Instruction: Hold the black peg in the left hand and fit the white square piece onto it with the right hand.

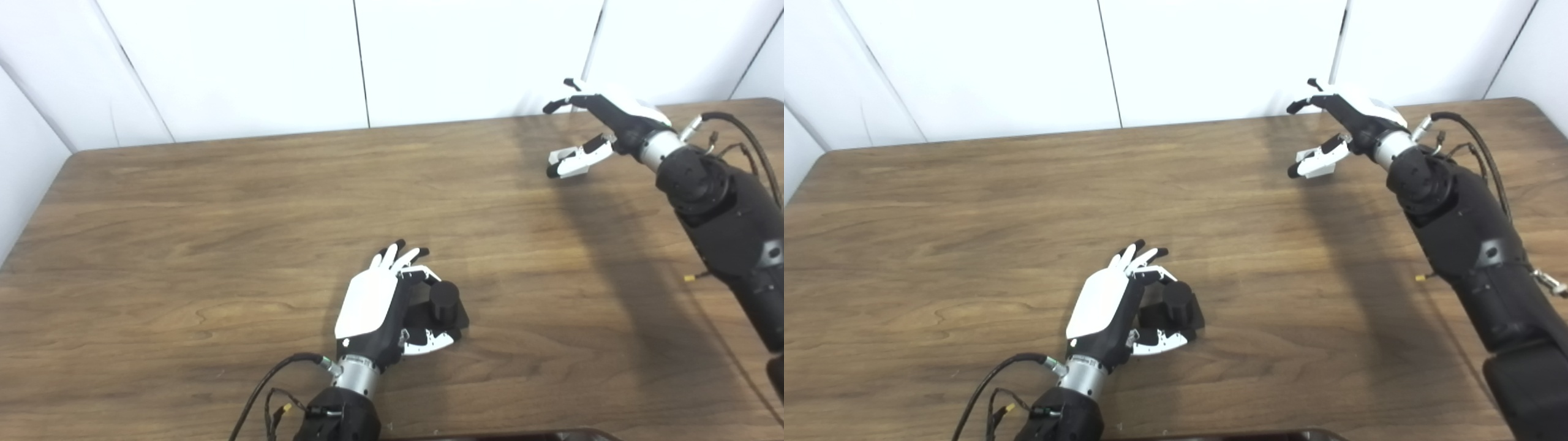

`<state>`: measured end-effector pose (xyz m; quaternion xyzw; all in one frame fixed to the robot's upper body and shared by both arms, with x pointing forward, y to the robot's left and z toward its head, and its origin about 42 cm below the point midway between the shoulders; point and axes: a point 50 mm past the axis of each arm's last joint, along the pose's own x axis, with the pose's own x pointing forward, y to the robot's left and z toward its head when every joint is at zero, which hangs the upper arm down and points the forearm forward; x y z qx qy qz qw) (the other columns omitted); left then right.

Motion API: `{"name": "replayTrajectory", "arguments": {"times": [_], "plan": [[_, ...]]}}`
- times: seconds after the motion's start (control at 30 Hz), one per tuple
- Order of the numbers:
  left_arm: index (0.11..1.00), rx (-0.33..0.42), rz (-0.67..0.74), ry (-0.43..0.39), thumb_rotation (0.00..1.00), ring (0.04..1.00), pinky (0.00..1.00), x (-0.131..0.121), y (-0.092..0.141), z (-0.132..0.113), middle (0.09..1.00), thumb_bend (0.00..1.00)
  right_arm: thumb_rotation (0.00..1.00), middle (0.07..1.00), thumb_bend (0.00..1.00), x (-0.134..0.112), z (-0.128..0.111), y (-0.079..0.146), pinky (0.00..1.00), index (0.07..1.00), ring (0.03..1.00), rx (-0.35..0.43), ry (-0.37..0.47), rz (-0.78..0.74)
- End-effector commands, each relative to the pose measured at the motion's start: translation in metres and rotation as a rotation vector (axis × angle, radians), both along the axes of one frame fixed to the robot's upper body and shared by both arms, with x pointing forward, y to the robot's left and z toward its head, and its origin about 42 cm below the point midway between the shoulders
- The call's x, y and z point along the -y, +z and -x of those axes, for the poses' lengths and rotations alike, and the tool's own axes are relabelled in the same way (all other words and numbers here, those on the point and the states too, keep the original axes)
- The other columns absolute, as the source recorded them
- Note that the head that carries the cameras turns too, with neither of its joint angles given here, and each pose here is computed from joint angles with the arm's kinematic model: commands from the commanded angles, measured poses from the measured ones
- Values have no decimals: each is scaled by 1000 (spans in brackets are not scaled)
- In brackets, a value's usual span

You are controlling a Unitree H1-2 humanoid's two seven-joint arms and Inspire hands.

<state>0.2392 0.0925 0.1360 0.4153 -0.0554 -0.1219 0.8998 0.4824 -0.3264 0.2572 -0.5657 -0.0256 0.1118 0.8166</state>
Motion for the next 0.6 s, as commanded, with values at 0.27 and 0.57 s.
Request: {"name": "replayTrajectory", "arguments": {"times": [0.27,0.57], "plan": [[491,-62,-59,9,67,1000,1000,-2,-17,2,901,520,185,1000,924,6,-28,57,1000,791,1000,51,34,251],[492,-67,-58,14,70,1000,1000,-2,-16,3,905,518,183,1000,923,9,-42,62,1000,783,1000,37,33,348]]}}
